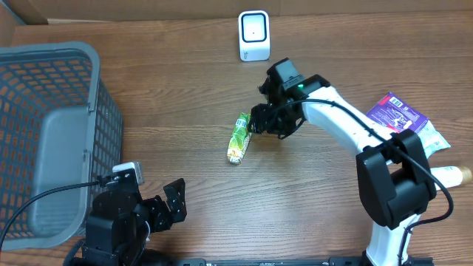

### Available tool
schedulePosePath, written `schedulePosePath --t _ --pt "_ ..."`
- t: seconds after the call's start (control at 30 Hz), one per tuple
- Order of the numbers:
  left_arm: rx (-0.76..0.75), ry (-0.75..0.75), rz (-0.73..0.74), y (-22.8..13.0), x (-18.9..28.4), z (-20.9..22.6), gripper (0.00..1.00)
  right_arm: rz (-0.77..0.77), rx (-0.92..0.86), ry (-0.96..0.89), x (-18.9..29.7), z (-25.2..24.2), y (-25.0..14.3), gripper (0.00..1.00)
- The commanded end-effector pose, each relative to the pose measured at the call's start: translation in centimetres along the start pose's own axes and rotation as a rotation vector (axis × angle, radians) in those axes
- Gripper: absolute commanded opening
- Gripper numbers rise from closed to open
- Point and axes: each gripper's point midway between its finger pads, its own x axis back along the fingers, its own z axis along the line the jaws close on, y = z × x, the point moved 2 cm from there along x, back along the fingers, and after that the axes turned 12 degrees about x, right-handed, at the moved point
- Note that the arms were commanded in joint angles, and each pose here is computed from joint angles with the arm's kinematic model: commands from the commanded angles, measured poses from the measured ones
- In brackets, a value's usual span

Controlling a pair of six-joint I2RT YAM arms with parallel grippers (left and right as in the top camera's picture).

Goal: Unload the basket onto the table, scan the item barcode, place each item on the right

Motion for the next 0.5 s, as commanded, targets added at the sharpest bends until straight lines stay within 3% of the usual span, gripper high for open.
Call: schedulePosePath --t 0.0,0.17,0.33,0.43,0.47 --pt "-0.001 0.005 -0.013 0.1 0.1 0.1 1.00 0.027 -0.015 0.139 0.0 2.4 -1.5 0.63" --pt "-0.001 0.005 -0.013 0.1 0.1 0.1 1.00 0.040 -0.041 0.231 -1.3 3.6 -2.4 0.60" --pt "-0.002 0.005 -0.013 0.1 0.1 0.1 1.00 0.010 -0.131 0.121 -2.8 2.8 -2.5 0.37" --pt "-0.001 0.005 -0.013 0.1 0.1 0.1 1.00 -0.025 -0.137 0.102 -3.7 3.1 -2.3 0.39" --pt "-0.002 0.005 -0.013 0.1 0.1 0.1 1.00 -0.035 -0.134 0.109 -4.1 3.3 -2.3 0.44"
